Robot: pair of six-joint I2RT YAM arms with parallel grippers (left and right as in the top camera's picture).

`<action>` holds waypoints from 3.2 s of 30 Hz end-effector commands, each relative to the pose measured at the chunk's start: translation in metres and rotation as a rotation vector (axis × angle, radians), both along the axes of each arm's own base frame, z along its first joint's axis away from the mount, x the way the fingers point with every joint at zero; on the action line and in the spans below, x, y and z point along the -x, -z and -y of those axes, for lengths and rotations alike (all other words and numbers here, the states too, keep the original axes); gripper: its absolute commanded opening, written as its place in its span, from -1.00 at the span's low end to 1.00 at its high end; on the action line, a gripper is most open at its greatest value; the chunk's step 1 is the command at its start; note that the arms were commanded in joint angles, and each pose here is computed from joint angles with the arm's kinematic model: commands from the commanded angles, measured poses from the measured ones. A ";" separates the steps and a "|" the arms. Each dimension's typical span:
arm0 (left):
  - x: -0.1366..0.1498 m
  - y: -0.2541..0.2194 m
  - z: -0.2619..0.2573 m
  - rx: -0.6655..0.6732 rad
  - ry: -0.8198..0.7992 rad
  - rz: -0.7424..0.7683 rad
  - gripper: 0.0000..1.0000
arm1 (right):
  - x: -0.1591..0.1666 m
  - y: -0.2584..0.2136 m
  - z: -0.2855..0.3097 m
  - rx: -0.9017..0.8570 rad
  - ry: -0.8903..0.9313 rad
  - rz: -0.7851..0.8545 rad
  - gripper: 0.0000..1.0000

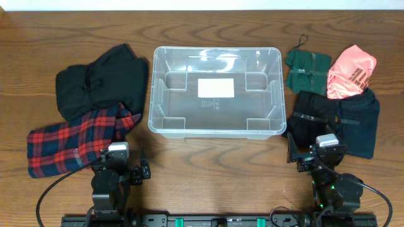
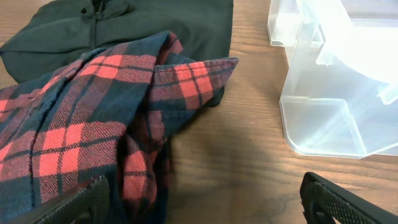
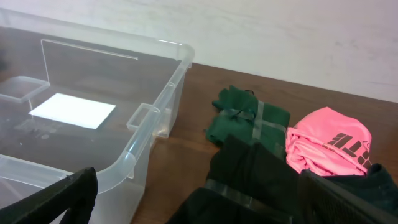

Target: Pack container

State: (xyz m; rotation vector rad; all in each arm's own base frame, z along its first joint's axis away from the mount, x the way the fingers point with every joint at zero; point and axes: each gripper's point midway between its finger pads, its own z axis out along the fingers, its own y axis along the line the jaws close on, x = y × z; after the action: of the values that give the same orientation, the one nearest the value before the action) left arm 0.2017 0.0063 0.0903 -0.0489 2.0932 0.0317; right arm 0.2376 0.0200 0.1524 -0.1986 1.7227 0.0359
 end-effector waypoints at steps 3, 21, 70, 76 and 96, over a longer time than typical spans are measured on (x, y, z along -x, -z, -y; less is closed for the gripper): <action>0.000 0.003 -0.001 -0.012 0.001 -0.001 0.96 | 0.001 0.001 -0.004 0.004 -0.019 0.003 0.99; 0.000 0.003 -0.001 -0.012 0.001 -0.001 0.96 | 0.000 -0.050 -0.017 -0.381 0.012 -0.329 0.98; 0.000 0.003 -0.001 -0.012 0.001 -0.001 0.96 | -0.086 0.131 0.083 -0.802 0.218 -1.287 -0.78; 0.000 0.003 -0.001 -0.012 0.001 -0.001 0.96 | -0.099 0.031 0.068 -0.899 0.061 -1.066 -0.97; 0.000 0.003 -0.001 -0.012 0.001 -0.001 0.96 | -0.096 -0.178 -0.153 -0.706 -0.211 -0.574 -0.97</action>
State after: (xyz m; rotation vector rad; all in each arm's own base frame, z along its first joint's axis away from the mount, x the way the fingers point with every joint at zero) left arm 0.2016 0.0063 0.0902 -0.0489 2.0936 0.0318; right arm 0.3074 0.1570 0.3640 -0.0869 2.0275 0.9623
